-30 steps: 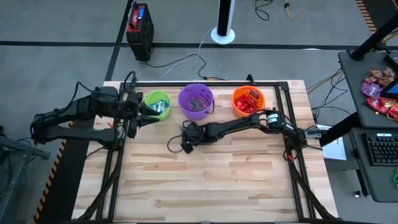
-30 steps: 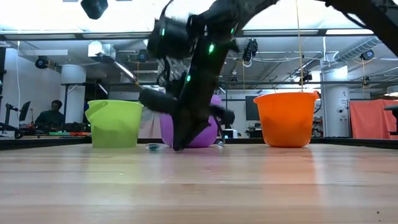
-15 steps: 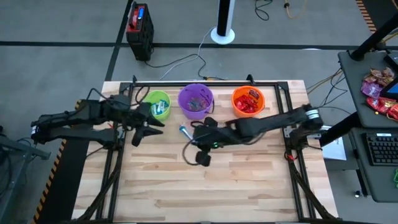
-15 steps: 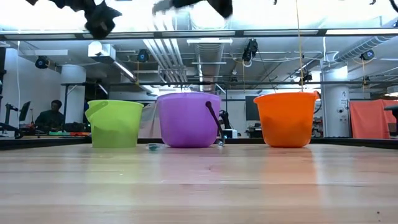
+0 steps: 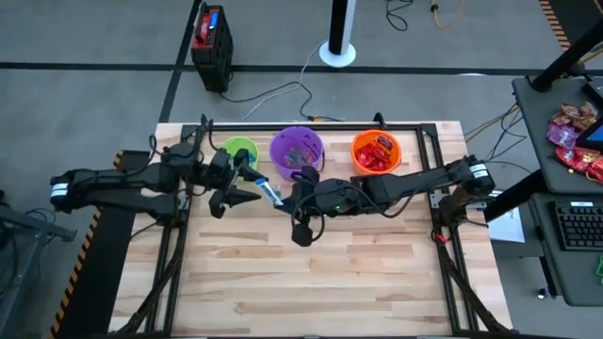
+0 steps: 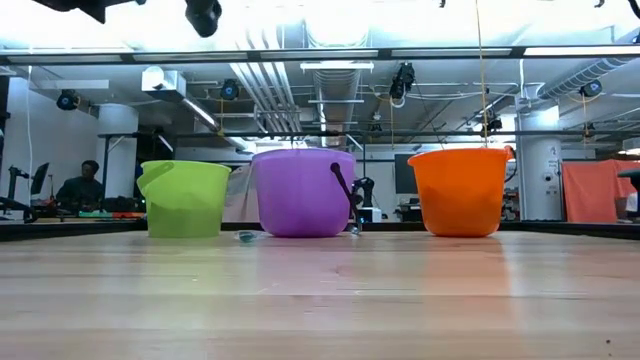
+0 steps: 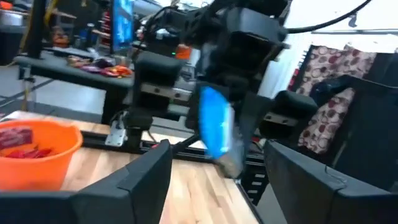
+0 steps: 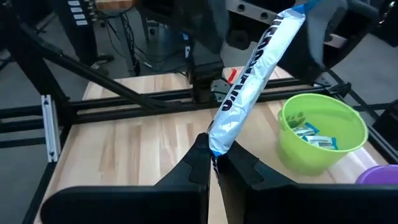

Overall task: Sort candy by brand, put in halloween buckets
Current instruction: Put the white chocolate into the green bucket, then put the blue gummy into the purple bucket

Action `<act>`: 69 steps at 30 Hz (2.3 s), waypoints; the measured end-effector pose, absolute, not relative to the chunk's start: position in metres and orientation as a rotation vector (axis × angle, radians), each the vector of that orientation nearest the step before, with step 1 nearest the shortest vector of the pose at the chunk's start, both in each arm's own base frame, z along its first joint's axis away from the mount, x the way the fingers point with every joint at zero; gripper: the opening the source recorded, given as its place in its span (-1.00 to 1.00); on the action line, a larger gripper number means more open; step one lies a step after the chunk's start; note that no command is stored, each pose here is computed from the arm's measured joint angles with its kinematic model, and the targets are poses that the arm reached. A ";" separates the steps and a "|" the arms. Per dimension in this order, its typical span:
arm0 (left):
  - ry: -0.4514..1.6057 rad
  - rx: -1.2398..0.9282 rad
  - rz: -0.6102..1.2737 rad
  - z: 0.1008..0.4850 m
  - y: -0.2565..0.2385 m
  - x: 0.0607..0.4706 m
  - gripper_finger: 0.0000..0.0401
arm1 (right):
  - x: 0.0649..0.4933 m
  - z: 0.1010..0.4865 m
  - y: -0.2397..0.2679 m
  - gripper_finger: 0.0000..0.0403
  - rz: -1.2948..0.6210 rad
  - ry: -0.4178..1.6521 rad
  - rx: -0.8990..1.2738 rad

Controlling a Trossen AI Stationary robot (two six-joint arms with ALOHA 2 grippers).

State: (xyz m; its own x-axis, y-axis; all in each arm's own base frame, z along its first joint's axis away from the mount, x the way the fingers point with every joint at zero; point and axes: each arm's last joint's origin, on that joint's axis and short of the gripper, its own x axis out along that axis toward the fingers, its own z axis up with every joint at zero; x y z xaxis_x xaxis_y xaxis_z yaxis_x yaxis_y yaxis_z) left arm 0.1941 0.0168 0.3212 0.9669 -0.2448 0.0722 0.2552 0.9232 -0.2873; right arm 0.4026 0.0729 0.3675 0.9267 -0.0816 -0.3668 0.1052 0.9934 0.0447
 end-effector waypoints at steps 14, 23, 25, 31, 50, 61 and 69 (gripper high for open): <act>0.017 -0.265 -0.259 0.336 0.022 0.224 -0.85 | 0.401 0.365 0.067 -0.93 -0.119 0.412 0.083; 0.163 -0.239 -0.160 0.339 0.028 0.226 -0.89 | 0.395 0.361 0.053 -0.42 -0.269 0.462 0.243; 0.241 -0.195 -0.067 0.345 0.034 0.220 -0.92 | 0.391 0.358 0.047 -0.30 -0.338 0.497 0.298; 0.724 0.063 0.624 0.348 0.065 0.189 -0.87 | 0.385 0.351 0.037 -0.05 -0.446 0.556 0.455; 1.202 -0.219 0.580 0.267 0.158 0.179 -0.34 | 0.390 0.346 0.041 0.03 -0.472 0.530 0.594; 0.954 -0.452 0.595 0.319 0.136 0.163 -0.05 | 0.443 0.282 0.027 0.03 -0.573 0.625 0.680; 0.667 -0.461 0.558 0.372 0.097 0.128 -0.05 | 0.488 0.232 0.004 0.03 -0.637 0.756 0.629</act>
